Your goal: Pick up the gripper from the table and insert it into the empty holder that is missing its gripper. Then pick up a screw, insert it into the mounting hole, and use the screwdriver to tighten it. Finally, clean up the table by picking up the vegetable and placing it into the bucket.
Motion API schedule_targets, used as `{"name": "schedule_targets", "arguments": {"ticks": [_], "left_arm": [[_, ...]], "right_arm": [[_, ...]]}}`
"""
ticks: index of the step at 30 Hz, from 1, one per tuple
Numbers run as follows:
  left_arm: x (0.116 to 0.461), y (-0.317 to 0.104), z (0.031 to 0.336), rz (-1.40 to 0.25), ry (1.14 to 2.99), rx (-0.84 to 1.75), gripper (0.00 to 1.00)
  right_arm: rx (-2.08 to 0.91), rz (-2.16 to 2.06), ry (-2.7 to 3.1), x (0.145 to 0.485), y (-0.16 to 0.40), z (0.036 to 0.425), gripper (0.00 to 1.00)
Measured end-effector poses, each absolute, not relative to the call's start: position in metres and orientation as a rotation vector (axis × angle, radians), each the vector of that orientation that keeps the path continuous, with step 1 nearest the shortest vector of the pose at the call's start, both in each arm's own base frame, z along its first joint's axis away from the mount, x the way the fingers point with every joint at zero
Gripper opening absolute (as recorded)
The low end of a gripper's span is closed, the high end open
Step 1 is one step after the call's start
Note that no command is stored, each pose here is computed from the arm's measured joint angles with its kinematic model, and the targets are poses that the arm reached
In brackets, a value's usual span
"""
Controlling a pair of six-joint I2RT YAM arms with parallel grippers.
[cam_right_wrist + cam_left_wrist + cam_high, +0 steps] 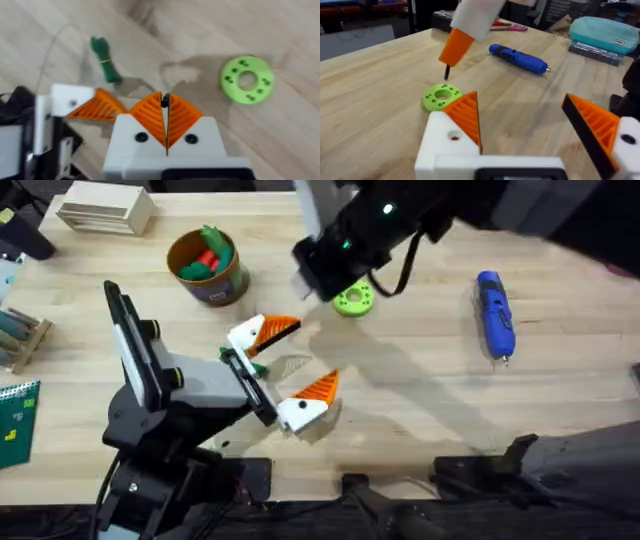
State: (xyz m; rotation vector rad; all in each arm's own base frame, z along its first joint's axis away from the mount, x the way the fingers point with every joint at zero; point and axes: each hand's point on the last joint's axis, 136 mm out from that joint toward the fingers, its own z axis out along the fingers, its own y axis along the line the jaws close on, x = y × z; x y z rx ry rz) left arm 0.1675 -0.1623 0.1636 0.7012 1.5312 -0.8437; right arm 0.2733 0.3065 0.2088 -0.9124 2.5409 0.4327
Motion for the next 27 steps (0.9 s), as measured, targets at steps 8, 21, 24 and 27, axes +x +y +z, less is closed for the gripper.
{"name": "schedule_targets", "arguments": {"ticks": [8,21,24,27], "left_arm": [[0.167,-0.162,0.164,-0.844,1.531,0.701,0.987],[0.167,-0.162,0.164,-0.844,1.531,0.701,0.987],[0.167,-0.162,0.164,-0.844,1.531,0.701,0.987],[0.167,-0.162,0.164,-0.844,1.531,0.701,0.987]], "right_arm": [[-0.985,0.525,2.475,0.252,0.333,0.235,0.008],[-1.076,0.633,2.448,0.216,0.358,0.245,0.007],[-1.097,0.649,2.445,0.209,0.362,0.245,0.007],[-1.091,0.652,2.446,0.210,0.362,0.245,0.007]]}}
